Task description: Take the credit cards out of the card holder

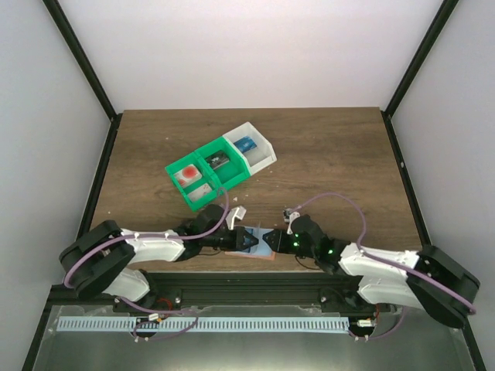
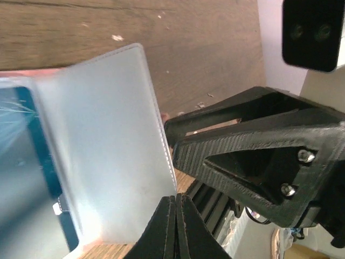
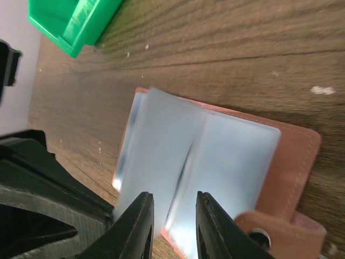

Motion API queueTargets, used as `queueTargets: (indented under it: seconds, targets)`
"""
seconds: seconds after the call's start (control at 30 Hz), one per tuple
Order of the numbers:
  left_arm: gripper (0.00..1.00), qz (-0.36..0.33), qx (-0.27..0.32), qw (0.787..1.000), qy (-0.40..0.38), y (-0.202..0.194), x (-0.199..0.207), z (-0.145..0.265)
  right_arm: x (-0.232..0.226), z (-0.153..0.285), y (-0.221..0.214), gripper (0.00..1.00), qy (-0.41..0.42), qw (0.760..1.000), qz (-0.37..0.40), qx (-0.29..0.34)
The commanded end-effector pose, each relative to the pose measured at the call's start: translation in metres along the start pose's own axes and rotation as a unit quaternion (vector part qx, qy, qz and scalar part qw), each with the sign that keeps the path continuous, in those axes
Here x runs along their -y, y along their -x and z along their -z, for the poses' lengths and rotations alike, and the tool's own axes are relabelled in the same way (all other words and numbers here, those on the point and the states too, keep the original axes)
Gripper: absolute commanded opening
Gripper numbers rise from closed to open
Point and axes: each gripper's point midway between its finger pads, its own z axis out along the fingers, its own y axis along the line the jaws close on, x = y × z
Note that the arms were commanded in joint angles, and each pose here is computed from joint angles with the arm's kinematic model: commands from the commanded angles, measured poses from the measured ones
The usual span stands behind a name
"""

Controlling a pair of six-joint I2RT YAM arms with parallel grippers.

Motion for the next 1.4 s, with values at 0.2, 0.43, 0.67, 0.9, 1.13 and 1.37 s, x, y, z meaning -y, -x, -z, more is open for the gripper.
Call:
queueTargets:
  seconds: [0.2, 0.43, 0.67, 0.9, 1.13, 1.37]
  targets:
    - [0.29, -0.004, -0.006, 0.999, -0.041, -0.002, 0.022, -0.023, 0.006, 0.040, 0.025, 0.27, -0.011, 0.995, -0.004, 0.095]
    - [0.44, -0.012, 0.026, 1.000, -0.002, 0.010, 0.013, -0.007, -0.013, 0.050, 0.032, 0.28, 0.012, 0.995, 0.002, 0.098]
    - [0.31, 0.017, 0.066, 0.997, 0.047, 0.022, -0.021, 0.022, -0.028, 0.039, 0.028, 0.28, 0.034, 0.997, 0.014, 0.067]
    - [0.00, 0.026, 0.072, 0.994, 0.074, 0.017, -0.048, 0.034, -0.032, 0.012, 0.014, 0.27, 0.039, 0.999, 0.015, 0.010]
    - [0.00, 0.035, 0.056, 0.992, 0.105, 0.006, -0.071, 0.032, -0.035, -0.015, 0.005, 0.26, 0.038, 0.999, 0.015, -0.033]
    - [0.00, 0.026, 0.045, 0.991, 0.127, 0.002, -0.081, 0.032, -0.027, -0.033, -0.001, 0.23, 0.026, 0.998, 0.003, -0.054]
